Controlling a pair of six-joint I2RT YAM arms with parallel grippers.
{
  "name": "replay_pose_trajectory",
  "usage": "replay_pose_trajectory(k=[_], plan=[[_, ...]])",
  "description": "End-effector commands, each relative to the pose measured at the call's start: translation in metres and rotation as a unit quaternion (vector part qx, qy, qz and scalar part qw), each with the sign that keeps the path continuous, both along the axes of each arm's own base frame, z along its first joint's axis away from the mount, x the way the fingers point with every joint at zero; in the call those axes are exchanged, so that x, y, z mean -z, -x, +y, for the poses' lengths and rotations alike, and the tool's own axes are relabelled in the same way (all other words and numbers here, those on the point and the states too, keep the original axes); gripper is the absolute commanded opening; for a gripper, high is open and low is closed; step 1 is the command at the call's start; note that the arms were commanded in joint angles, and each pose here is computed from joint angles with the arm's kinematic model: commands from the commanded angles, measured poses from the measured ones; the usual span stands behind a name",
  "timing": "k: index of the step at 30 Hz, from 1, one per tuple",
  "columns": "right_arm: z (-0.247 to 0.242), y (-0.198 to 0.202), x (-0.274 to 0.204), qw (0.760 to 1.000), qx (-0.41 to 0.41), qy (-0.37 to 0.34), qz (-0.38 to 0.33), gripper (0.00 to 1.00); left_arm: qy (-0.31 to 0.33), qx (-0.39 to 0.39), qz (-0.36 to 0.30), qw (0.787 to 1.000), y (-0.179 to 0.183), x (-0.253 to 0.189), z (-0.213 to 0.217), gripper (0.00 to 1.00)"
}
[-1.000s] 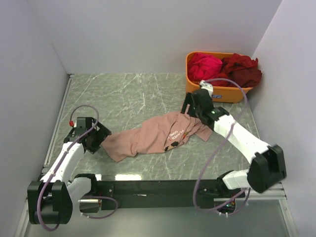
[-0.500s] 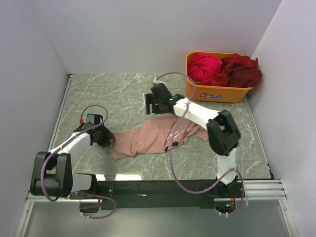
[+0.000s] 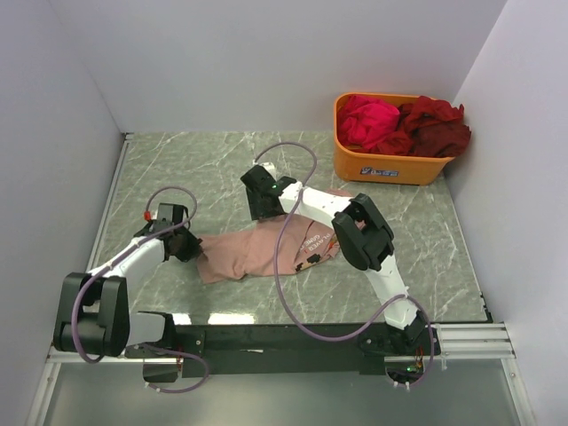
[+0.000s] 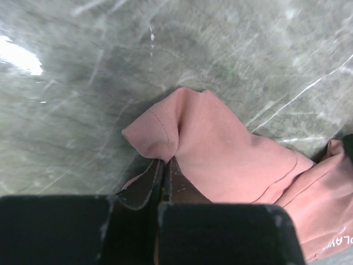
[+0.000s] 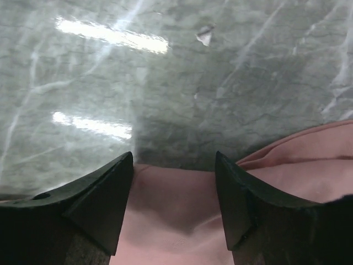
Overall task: Fold and stack the t-shirts
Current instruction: Flatten the tshirt out
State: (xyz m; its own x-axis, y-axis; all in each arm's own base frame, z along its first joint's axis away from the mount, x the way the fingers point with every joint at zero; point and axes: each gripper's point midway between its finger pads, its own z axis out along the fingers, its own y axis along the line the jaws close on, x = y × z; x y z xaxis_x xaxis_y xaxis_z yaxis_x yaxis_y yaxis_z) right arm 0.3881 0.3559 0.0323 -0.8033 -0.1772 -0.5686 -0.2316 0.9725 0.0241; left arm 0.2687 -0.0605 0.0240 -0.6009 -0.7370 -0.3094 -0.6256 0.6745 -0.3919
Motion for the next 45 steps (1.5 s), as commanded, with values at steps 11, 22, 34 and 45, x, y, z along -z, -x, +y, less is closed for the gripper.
replay_pose_trajectory(k=[11, 22, 34, 45], plan=[[-0.010, -0.004, -0.022, 0.996, 0.038, 0.001, -0.075, 0.15, -0.028, -0.001, -0.032, 0.999, -0.002, -0.016, 0.009, 0.01], [-0.042, -0.009, -0.194, 0.967, 0.065, -0.064, -0.237, 0.00, -0.028, -0.017, -0.194, 0.981, -0.032, -0.124, 0.013, 0.01], [-0.129, 0.090, -0.410, 0.881, 0.033, -0.264, -0.392, 0.00, -0.010, -0.069, -0.510, 0.858, 0.015, -0.382, 0.035, 0.01], [-0.152, 0.230, -0.564, 0.758, -0.192, -0.427, -0.454, 0.00, -0.002, -0.020, -0.754, 0.657, 0.174, -0.591, 0.036, 0.01]])
